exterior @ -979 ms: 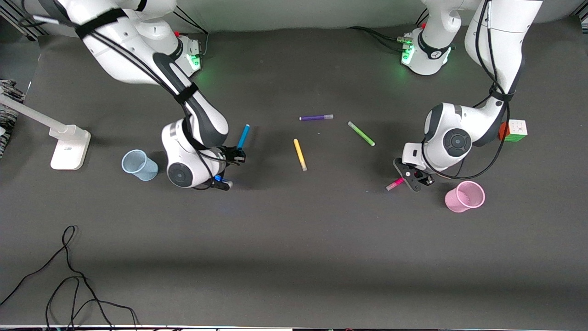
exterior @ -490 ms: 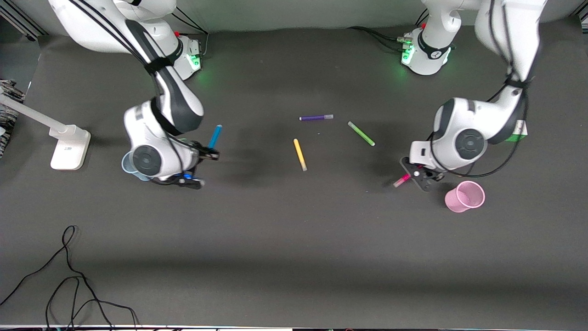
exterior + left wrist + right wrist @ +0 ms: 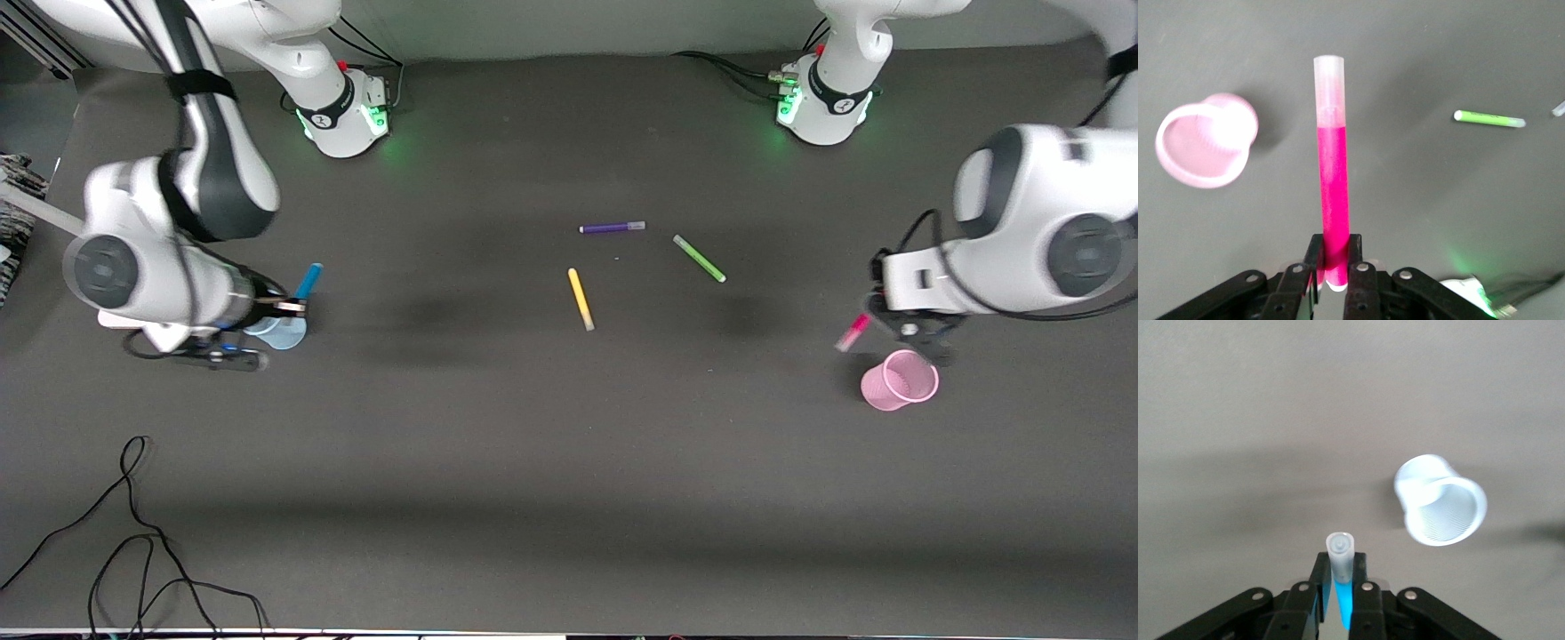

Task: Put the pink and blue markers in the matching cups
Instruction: 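Carry blue to the blue cup while the left gripper carries pink to its cup, then drop blue into the blue cup while the left gripper drops pink into its cup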

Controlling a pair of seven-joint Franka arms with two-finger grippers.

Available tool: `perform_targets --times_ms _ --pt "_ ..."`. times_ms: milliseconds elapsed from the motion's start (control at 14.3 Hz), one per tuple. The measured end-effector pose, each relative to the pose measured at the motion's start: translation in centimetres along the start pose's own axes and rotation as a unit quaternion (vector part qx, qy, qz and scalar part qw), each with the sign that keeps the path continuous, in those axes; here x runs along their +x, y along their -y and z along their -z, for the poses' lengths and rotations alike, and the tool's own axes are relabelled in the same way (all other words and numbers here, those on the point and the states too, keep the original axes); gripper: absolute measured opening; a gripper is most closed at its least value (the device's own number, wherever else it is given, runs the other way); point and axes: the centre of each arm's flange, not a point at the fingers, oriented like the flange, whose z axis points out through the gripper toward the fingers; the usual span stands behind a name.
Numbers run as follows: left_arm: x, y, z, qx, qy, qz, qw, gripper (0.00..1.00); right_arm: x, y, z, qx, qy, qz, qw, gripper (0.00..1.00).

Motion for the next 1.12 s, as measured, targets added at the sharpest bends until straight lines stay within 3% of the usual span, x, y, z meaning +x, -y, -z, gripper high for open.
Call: perform_targets --times_ms 210,559,909,1119 --pt "-2.4 2.5 2.5 -0.011 0.003 0.115 0.993 0.18 -0.4 -4.0 1.1 0.0 -0.055 0.041 0.998 0.17" --pt "-2.0 4.8 1.3 -0.003 0.02 0.255 0.967 0.18 -1.5 -9.3 -3.3 0.002 -0.14 0.103 0.985 0.17" --pt "0.8 7.9 -4.4 -0.011 0.103 0.294 0.95 0.18 -2.1 -10.2 -6.7 -0.001 -0.182 0.11 0.977 0.17" --pt "2.9 9.8 -8.7 -0.017 0.143 0.3 0.943 0.18 -2.7 -10.3 -8.3 0.0 -0.18 0.109 0.978 0.17"
